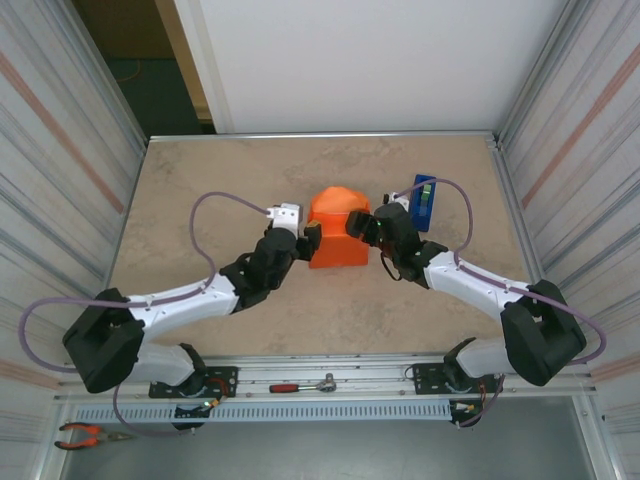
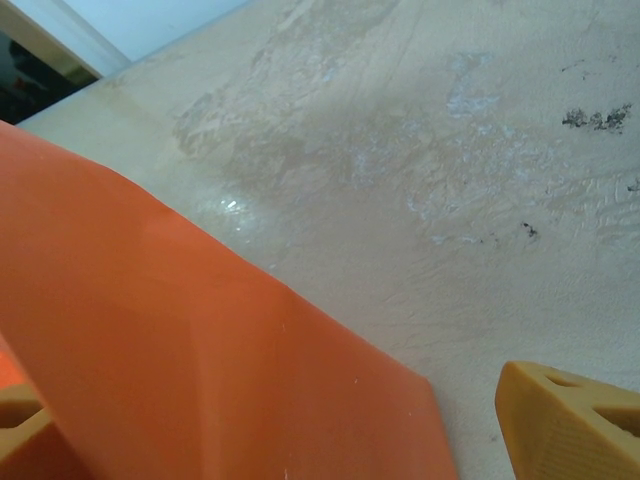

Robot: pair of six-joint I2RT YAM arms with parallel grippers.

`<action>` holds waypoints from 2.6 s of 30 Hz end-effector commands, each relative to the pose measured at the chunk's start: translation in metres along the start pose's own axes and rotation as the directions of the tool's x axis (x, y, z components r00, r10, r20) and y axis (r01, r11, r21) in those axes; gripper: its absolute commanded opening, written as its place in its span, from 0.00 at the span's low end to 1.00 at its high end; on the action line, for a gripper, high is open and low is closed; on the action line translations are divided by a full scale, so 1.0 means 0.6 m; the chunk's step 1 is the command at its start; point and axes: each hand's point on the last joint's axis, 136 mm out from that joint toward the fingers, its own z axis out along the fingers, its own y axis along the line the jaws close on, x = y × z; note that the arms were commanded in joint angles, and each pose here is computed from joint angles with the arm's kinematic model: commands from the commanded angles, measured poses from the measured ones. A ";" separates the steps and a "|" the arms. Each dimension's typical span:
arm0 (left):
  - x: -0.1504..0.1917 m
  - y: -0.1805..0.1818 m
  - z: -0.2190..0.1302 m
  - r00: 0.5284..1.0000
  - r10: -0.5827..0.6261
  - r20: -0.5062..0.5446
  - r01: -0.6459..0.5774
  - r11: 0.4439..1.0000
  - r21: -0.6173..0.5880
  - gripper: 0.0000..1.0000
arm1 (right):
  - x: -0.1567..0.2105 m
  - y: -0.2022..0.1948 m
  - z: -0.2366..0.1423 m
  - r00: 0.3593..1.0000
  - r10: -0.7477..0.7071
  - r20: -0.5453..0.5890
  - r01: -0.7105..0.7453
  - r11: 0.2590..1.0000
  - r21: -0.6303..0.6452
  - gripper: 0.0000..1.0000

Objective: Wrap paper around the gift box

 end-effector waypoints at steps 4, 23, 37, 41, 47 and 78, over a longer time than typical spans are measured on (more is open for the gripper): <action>-0.035 -0.017 0.024 0.998 0.012 0.066 -0.010 1.000 -0.025 0.48 | 0.081 -0.084 0.009 0.987 -0.050 -0.150 0.077 0.982 0.175 0.89; -0.015 -0.021 0.056 0.998 0.041 0.050 -0.040 0.999 -0.031 0.00 | 0.085 -0.078 0.011 0.986 -0.046 -0.159 0.073 0.984 0.164 0.89; -0.068 -0.021 0.063 0.995 0.054 0.085 -0.054 0.999 0.005 0.00 | 0.087 -0.080 0.011 0.986 -0.042 -0.162 0.070 0.983 0.168 0.88; -0.081 -0.024 0.069 0.995 0.062 0.083 -0.063 0.998 0.006 0.35 | 0.086 -0.079 0.011 0.986 -0.042 -0.162 0.069 0.984 0.165 0.88; -0.093 -0.033 0.078 0.994 0.074 0.080 -0.078 0.996 0.046 0.03 | 0.086 -0.079 0.011 0.985 -0.045 -0.165 0.072 0.984 0.165 0.88; -0.094 -0.003 0.034 0.993 -0.079 0.090 0.066 0.988 0.136 0.61 | 0.090 -0.079 0.012 0.983 -0.050 -0.177 0.080 0.983 0.168 0.87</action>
